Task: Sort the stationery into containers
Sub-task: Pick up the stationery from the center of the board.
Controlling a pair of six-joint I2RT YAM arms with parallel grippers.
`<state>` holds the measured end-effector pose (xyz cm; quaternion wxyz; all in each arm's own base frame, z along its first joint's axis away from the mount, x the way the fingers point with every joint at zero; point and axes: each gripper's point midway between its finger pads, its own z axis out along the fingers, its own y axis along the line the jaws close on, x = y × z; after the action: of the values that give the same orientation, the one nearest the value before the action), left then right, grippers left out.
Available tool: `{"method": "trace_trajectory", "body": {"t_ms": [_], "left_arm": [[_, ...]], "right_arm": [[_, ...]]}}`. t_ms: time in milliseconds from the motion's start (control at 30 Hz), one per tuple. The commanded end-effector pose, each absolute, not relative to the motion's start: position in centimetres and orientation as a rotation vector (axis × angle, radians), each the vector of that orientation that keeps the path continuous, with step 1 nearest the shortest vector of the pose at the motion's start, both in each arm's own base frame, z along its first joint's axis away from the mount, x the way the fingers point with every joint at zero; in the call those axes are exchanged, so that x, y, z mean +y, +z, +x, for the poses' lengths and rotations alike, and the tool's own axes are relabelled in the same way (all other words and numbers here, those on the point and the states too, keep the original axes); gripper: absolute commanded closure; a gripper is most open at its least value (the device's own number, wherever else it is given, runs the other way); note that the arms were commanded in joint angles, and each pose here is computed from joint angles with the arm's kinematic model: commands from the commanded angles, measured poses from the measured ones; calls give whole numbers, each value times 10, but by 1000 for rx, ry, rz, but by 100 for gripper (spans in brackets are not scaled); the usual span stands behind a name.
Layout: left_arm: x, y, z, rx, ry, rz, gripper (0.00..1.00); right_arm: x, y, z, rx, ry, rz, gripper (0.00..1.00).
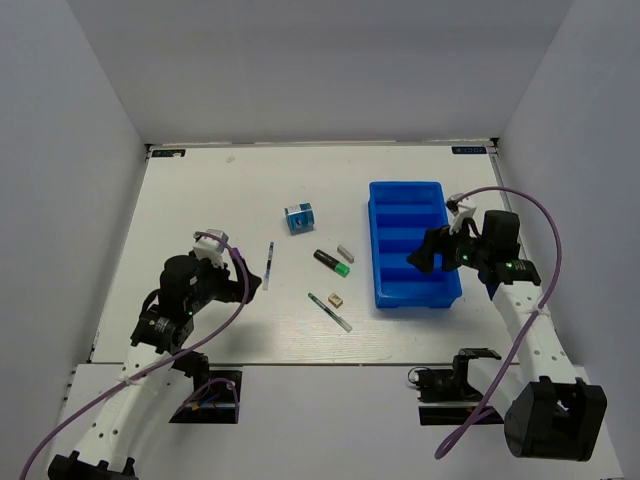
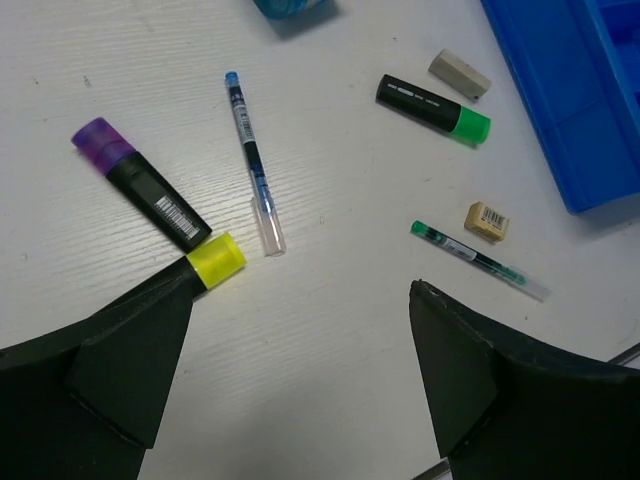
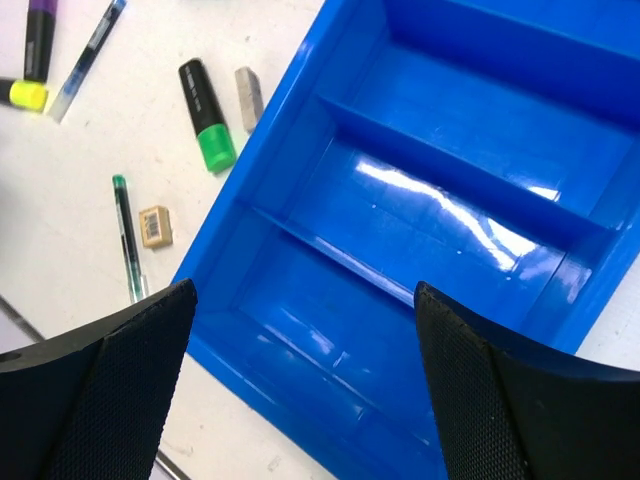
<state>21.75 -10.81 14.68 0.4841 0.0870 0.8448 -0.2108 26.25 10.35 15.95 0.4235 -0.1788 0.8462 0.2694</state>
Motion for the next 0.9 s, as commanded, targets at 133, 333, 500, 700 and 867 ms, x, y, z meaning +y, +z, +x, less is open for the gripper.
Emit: {"method": "trace_trajectory", "body": {"t_ms": [133,333,500,700,867], "left_arm": [[-114,157,221,2023,-550,229,0],[-96,155,228,2038,-446,124,100],[-33,156,234,1988,-131,-202,81],[7,165,225,1879,37,-378,5],[7,166,225,1895,53,-356,3]], "right_arm": [[108,166,247,2038,657,-664,10],[125,163,241,2024,771,-802,24],[157,184,292,2107,736,-792,100],[251,205,337,2116,620,-955,16],[334,176,379,2271,546,-922,9]]}}
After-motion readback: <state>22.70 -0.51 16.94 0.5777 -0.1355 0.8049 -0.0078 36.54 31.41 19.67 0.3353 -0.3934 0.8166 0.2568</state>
